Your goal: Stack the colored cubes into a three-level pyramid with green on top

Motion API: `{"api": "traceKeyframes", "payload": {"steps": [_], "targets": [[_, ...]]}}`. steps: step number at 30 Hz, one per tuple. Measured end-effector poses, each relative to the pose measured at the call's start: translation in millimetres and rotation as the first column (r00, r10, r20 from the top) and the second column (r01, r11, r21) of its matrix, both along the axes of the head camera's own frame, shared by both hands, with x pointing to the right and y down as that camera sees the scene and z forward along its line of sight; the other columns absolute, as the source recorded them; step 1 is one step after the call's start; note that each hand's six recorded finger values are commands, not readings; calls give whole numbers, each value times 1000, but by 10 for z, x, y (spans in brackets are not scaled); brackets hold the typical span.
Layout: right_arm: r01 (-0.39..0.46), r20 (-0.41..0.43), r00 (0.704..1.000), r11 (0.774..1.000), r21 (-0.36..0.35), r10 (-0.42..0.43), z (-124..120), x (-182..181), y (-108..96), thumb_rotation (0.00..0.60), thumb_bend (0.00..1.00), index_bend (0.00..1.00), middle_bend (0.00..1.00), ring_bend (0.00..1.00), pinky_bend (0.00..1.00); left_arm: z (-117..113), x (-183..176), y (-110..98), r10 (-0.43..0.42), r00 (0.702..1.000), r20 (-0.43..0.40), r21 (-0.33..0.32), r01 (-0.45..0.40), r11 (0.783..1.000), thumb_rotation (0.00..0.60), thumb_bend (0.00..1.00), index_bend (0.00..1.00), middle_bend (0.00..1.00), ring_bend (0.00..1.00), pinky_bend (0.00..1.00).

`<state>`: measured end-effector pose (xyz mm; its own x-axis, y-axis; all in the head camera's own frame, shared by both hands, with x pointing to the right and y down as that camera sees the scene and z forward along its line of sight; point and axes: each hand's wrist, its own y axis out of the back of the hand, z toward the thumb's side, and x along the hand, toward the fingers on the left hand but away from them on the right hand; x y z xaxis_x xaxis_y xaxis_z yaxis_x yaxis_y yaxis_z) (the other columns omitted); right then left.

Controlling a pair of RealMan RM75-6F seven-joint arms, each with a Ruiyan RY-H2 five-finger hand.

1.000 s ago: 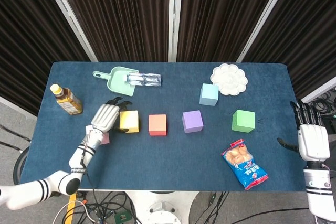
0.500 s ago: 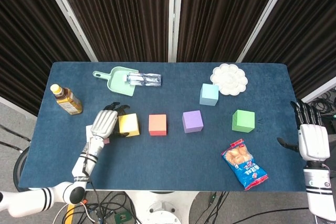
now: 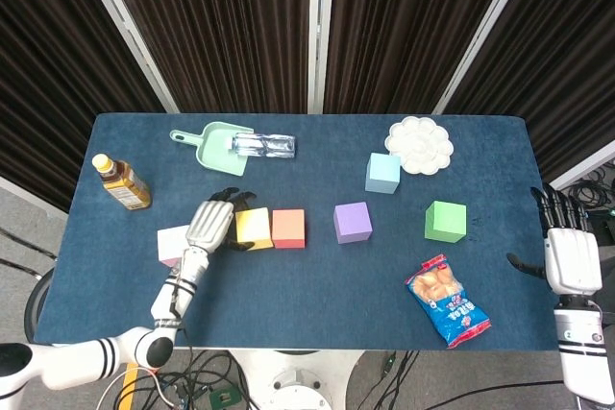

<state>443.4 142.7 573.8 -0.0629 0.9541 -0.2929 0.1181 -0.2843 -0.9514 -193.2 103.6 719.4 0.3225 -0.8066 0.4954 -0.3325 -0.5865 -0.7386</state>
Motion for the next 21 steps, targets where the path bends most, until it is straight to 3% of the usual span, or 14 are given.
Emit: {"api": "traceKeyframes", "payload": {"steps": [21], "targets": [[-12, -3, 1000, 1000, -19, 12, 70, 46, 28, 600, 1, 0, 0, 0, 0, 1, 27, 20, -3, 1000, 10, 9, 3, 1000, 600, 73, 236, 503, 152, 210]]}}
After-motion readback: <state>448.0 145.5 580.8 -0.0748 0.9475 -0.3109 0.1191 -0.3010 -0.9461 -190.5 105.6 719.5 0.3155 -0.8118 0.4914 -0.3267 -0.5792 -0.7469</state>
